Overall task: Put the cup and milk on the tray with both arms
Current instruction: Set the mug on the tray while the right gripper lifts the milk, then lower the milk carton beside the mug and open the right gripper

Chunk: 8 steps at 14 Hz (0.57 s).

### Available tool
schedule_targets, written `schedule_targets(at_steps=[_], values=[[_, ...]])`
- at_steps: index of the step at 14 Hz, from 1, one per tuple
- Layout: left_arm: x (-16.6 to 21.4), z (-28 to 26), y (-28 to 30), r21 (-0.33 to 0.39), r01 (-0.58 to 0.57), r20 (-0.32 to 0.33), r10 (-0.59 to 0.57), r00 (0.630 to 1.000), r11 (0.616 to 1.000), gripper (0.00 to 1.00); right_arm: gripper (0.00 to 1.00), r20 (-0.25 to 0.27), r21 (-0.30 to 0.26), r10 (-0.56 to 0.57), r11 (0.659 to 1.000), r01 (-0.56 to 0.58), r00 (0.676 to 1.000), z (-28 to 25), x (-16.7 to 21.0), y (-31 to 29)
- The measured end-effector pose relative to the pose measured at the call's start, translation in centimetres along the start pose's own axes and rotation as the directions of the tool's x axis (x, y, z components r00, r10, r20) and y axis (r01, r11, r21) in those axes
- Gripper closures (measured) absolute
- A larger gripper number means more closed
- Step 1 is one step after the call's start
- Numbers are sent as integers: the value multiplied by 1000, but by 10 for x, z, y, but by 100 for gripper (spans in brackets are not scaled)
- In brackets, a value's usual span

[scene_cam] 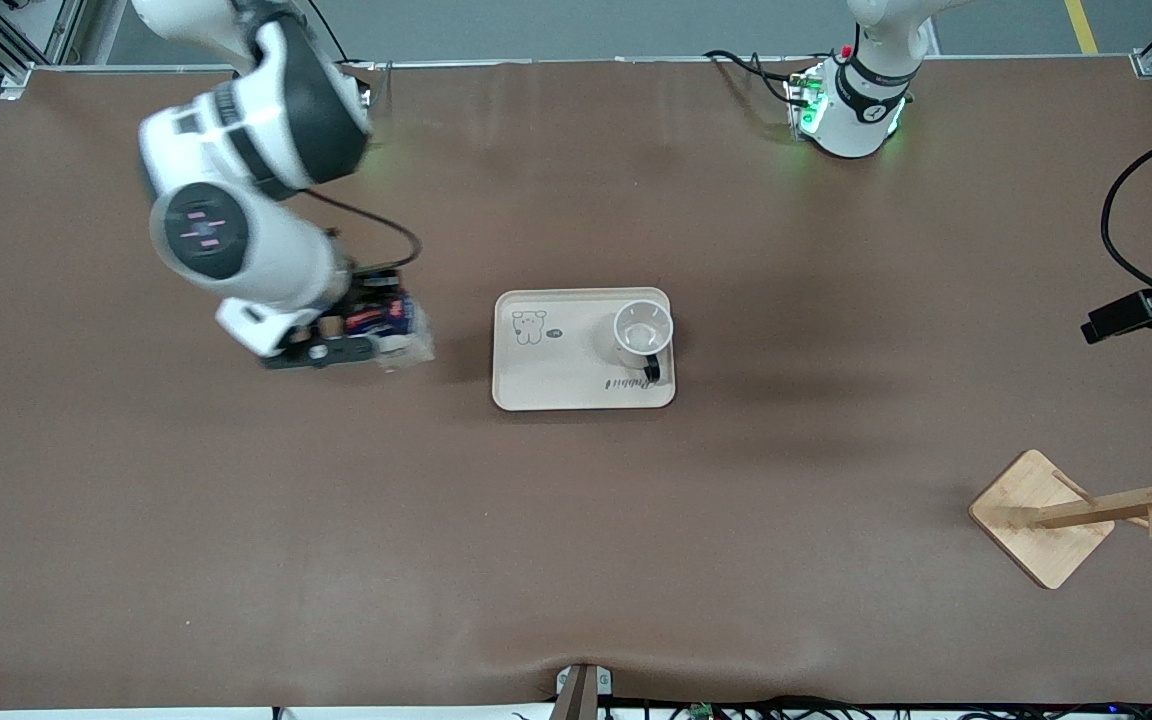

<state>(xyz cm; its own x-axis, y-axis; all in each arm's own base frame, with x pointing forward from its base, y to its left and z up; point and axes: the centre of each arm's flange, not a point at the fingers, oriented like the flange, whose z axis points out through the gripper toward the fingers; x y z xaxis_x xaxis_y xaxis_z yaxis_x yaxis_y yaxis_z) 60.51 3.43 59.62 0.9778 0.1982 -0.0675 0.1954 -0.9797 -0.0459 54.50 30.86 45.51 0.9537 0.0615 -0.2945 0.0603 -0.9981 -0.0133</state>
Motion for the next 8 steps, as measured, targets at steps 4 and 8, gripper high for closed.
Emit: schedule_targets(at_steps=[4,8], values=[[-11,-18,15,3,-25,-14,25,1000,1000,0,45,-32,13,109,994,-108,994,47,9,-89],[-29,-38,17,16,-28,-18,28,999,999,0,45,-16,-18,127,992,-127,992,91,18,-114]])
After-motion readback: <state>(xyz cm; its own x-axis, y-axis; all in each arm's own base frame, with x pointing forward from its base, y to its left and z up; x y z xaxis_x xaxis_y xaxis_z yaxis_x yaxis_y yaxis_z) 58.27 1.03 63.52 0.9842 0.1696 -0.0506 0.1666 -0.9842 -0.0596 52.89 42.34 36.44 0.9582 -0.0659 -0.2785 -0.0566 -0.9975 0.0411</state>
